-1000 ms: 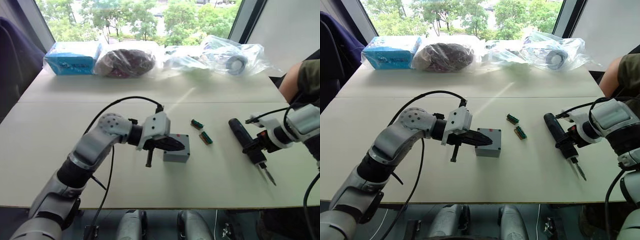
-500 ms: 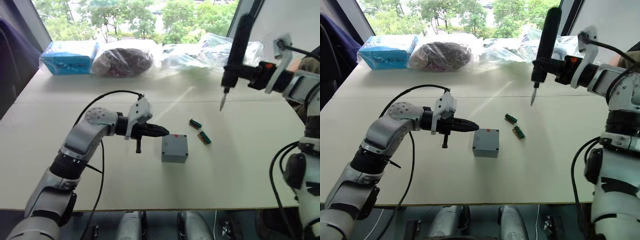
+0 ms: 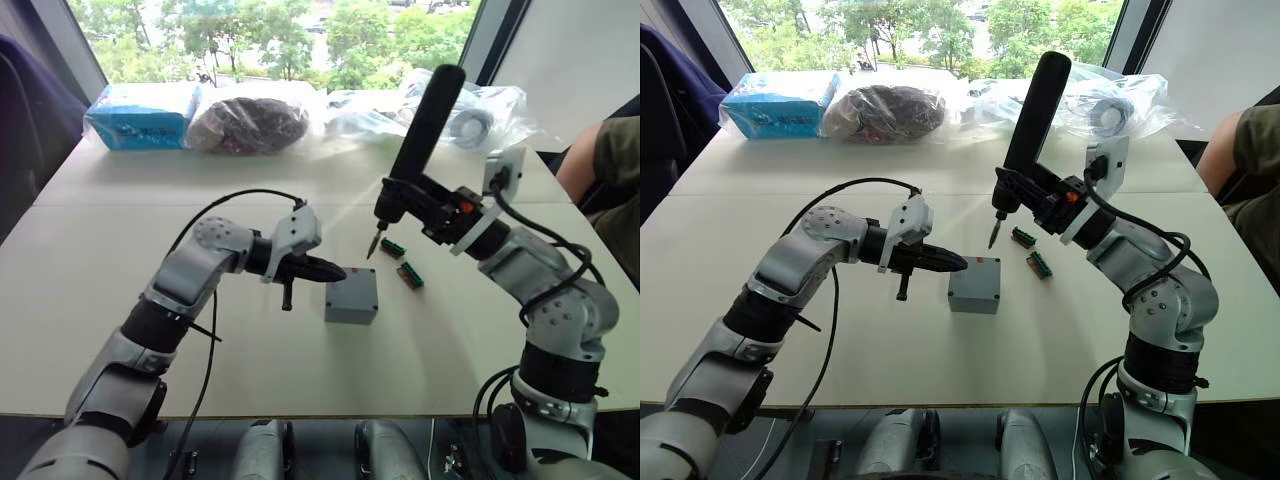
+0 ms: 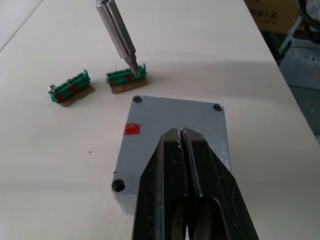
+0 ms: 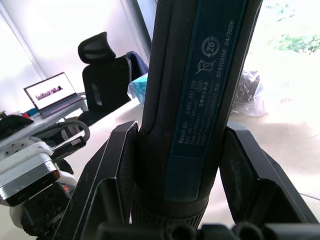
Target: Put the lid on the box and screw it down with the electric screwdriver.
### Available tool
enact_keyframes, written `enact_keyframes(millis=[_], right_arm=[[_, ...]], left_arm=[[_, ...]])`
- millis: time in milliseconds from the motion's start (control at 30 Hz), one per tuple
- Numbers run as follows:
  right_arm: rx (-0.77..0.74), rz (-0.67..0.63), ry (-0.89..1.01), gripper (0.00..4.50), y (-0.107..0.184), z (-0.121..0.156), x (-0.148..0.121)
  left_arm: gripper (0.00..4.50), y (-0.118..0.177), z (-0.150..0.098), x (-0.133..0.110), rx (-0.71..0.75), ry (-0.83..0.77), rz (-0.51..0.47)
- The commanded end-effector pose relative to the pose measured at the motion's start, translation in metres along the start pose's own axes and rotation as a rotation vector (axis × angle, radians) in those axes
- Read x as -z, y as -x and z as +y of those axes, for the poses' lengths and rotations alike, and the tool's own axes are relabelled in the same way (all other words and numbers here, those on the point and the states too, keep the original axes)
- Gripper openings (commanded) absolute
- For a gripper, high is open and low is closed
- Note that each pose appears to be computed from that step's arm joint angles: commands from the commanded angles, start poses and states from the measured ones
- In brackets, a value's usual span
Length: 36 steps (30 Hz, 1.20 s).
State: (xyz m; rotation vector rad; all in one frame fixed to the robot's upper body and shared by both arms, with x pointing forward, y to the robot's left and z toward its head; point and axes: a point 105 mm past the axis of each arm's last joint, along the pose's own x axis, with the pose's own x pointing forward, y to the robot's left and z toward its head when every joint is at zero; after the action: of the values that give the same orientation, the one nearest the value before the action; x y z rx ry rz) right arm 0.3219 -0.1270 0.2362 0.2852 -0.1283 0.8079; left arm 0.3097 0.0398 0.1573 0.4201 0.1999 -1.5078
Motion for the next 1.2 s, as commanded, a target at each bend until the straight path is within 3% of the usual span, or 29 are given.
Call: enact_keyframes(millis=[33, 167, 1200], right_arm=[[-0.038, -0.064, 0.099, 1.84, -0.003, 0.012, -0.012], [-0.020, -0.046, 0.117, 1.84, -0.002, 0.007, -0.001], [0.069, -0.025, 0.145, 1.84, 0.012, -0.014, 0.007]], left_arm=[[0.00, -0.004, 0.000, 0.000, 0.015, -0.019, -0.001], [0.00, -0.008, 0.002, 0.014, 0.011, -0.025, 0.045], [0.00, -0.013, 0.001, 0.017, 0.002, -0.034, 0.054]])
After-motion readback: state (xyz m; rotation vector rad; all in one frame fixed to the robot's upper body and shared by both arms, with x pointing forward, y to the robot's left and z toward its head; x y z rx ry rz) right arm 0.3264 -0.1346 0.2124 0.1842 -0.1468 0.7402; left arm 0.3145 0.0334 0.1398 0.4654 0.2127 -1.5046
